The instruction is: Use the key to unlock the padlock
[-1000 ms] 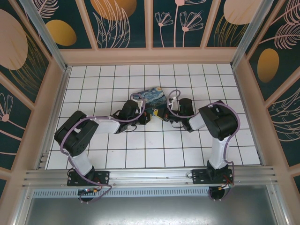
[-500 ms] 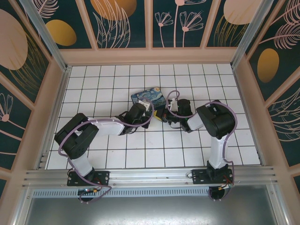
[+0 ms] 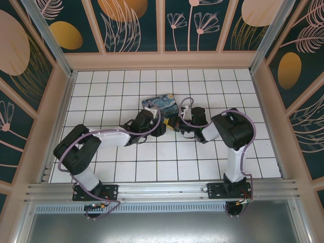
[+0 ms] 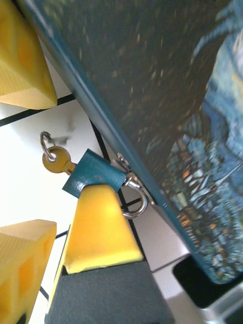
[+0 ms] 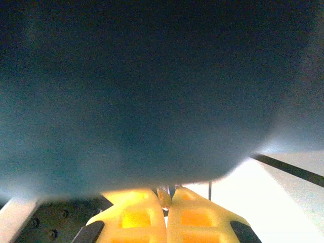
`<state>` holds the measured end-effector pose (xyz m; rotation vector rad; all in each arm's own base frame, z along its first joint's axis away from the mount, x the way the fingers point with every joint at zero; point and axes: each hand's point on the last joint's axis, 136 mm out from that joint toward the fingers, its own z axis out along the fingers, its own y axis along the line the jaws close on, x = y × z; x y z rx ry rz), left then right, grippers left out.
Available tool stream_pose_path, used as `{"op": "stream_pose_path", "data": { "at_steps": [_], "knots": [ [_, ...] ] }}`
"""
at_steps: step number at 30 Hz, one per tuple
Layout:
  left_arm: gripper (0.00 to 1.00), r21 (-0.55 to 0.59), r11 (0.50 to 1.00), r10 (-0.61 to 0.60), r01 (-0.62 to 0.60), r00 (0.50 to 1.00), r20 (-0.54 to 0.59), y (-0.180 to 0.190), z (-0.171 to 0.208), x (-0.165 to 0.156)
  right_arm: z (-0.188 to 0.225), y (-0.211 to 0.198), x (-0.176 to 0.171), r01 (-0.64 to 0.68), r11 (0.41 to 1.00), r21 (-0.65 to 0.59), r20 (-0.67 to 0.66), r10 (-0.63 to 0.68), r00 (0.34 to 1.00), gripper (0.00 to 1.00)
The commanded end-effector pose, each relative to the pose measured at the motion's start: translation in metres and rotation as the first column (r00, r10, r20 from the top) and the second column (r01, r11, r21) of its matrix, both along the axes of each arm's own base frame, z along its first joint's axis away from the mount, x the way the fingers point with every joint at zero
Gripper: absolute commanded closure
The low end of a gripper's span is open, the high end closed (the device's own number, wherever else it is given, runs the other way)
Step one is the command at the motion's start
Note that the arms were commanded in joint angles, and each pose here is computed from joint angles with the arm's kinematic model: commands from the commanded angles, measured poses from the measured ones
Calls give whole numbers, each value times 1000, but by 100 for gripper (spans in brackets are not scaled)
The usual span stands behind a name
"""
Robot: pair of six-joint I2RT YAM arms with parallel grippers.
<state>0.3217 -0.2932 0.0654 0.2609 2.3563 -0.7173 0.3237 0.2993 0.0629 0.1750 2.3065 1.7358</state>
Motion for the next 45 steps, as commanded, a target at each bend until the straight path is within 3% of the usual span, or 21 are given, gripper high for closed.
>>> {"op": "stream_pose_path", "data": {
  "at_steps": [1,14,31,37,42,45],
  "knots": [
    [39,-171,984,49,-48,999,2,2,27,14,11,7,-16,-86,996,35,28,85,996,100],
    [44,-336,941,-1,-28,996,-86,-9,22,12,19,6,-24,-112,993,48,56,110,992,100],
    [54,-375,927,-41,-17,989,-145,-22,5,11,21,10,-24,-127,990,57,64,123,990,100],
    [75,-360,933,-39,-8,991,-125,-24,7,17,19,9,-26,-130,990,53,62,127,990,100],
    [99,-337,941,-28,-8,994,-102,-21,11,21,16,9,-25,-124,991,49,54,122,991,100],
    [100,-302,953,-6,-17,997,-75,-15,14,24,14,9,-22,-117,992,47,46,115,992,100]
  ]
}}
